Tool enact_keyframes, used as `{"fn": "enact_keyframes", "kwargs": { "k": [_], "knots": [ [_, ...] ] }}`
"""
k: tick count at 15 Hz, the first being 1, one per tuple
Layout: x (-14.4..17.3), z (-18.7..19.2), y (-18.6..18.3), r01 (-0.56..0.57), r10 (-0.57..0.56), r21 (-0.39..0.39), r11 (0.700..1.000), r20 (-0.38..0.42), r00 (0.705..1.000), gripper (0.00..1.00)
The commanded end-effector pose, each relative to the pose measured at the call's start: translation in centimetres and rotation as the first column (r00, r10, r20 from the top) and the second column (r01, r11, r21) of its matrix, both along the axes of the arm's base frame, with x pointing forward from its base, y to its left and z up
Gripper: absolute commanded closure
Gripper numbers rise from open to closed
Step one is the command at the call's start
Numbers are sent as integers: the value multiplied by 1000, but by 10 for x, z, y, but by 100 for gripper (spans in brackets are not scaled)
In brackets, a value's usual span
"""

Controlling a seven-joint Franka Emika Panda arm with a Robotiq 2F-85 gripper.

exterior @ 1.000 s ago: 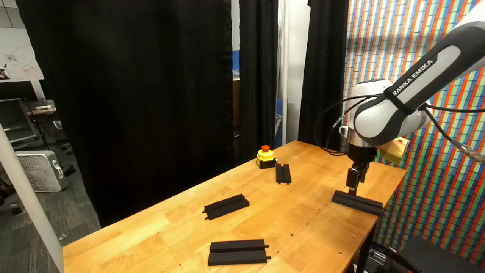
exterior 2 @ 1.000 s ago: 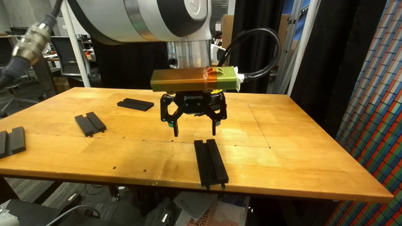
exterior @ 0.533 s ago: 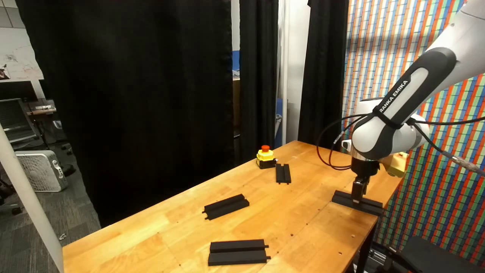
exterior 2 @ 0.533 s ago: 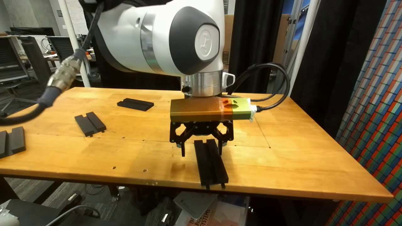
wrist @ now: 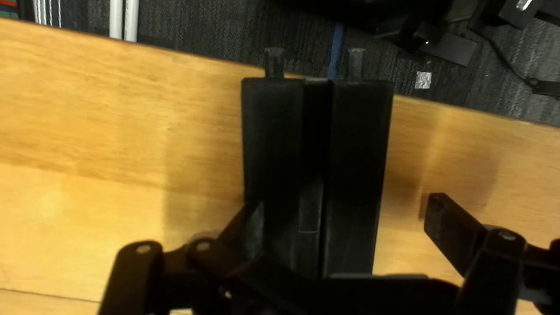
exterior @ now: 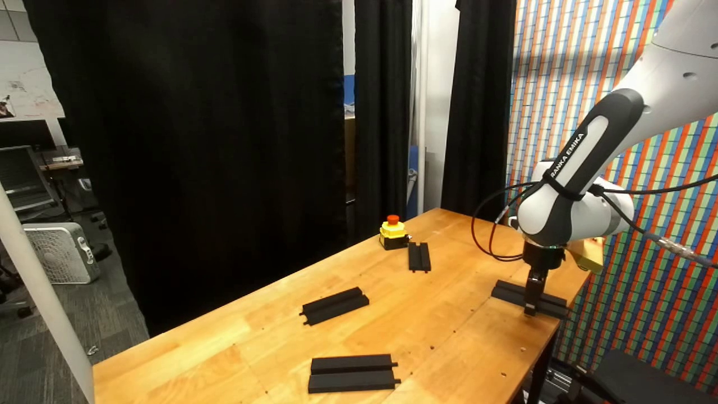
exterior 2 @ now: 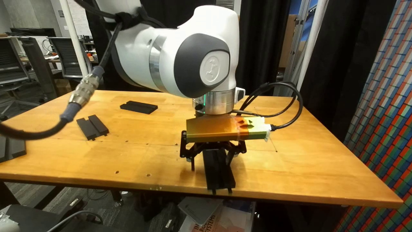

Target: Pile up all the black objects on the table

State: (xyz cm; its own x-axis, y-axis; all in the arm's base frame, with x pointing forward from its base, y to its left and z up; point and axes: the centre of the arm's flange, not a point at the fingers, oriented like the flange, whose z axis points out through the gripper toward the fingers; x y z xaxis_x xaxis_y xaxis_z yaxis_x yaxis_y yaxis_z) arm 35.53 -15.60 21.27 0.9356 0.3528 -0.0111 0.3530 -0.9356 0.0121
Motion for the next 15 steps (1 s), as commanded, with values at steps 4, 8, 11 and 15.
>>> {"fn": "enact_keyframes", "kwargs": {
  "k": [4, 8, 11, 15],
  "knots": [
    [-1, 10, -2, -52, 54, -43, 998, 36, 998, 0],
    [1, 15, 2, -96, 99, -83, 992, 40, 994, 0],
    [0, 16, 1, -108, 112, -95, 990, 39, 993, 0],
    [1, 18, -4, -112, 117, -109, 988, 42, 992, 0]
  ]
}}
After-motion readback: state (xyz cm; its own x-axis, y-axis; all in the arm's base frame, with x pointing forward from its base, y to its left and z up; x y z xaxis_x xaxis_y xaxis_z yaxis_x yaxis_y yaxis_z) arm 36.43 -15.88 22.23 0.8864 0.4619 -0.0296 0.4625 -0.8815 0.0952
